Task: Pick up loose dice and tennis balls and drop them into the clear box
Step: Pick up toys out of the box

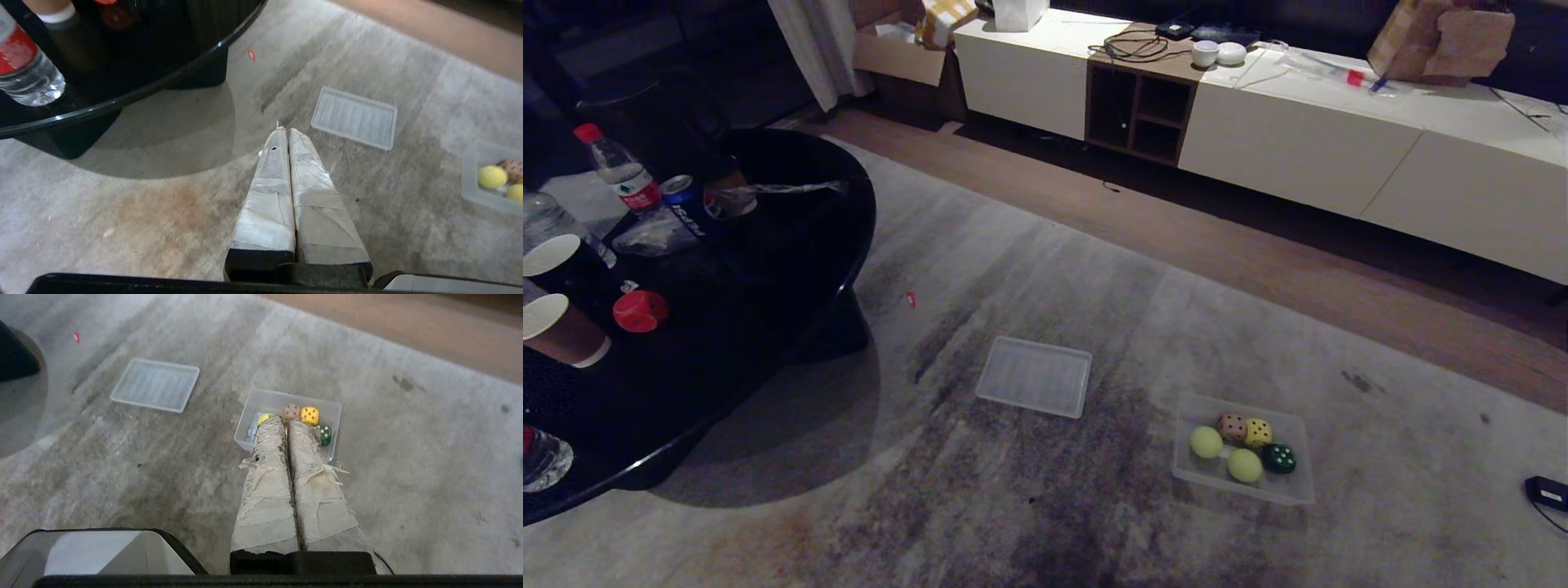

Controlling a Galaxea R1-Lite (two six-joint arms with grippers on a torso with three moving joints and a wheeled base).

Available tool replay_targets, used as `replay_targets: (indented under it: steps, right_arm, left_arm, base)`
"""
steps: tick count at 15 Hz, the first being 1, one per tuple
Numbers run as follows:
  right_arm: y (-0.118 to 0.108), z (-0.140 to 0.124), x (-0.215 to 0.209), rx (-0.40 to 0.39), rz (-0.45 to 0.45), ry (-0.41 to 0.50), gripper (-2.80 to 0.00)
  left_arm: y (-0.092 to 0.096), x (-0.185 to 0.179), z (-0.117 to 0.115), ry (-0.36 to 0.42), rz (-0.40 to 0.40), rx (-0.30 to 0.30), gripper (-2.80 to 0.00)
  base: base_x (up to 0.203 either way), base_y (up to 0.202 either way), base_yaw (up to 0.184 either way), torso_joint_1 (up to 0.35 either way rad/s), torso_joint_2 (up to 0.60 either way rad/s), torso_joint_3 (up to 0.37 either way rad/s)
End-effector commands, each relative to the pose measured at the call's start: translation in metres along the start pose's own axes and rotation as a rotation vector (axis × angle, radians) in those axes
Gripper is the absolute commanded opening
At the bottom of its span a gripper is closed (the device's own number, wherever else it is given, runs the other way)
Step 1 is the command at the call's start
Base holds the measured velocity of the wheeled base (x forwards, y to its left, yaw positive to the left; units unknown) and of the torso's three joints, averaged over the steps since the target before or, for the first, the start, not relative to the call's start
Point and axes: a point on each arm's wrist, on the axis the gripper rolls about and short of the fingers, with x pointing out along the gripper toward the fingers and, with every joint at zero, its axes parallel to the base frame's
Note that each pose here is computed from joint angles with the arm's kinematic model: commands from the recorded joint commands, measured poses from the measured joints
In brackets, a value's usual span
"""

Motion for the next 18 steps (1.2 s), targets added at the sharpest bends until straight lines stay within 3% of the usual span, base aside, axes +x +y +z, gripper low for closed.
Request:
replay_targets:
  steps: [1,18]
  right_arm:
    - [0.0,-0.0001,0.0001,0.0,0.0,0.002,-2.8]
    - [0.0,0.0001,0.0,0.002,0.0,0.001,-2.8]
  left_arm:
    - [0.0,0.0002,-0.0003,0.002,0.001,-0.004,-2.8]
    - [0.0001,0.0002,-0.0005,0.004,0.003,-0.003,-2.8]
  base:
    - [0.0,0.0,0.0,0.002,0.01,0.211]
    - [0.0,0.0,0.0,0.003,0.0,0.197]
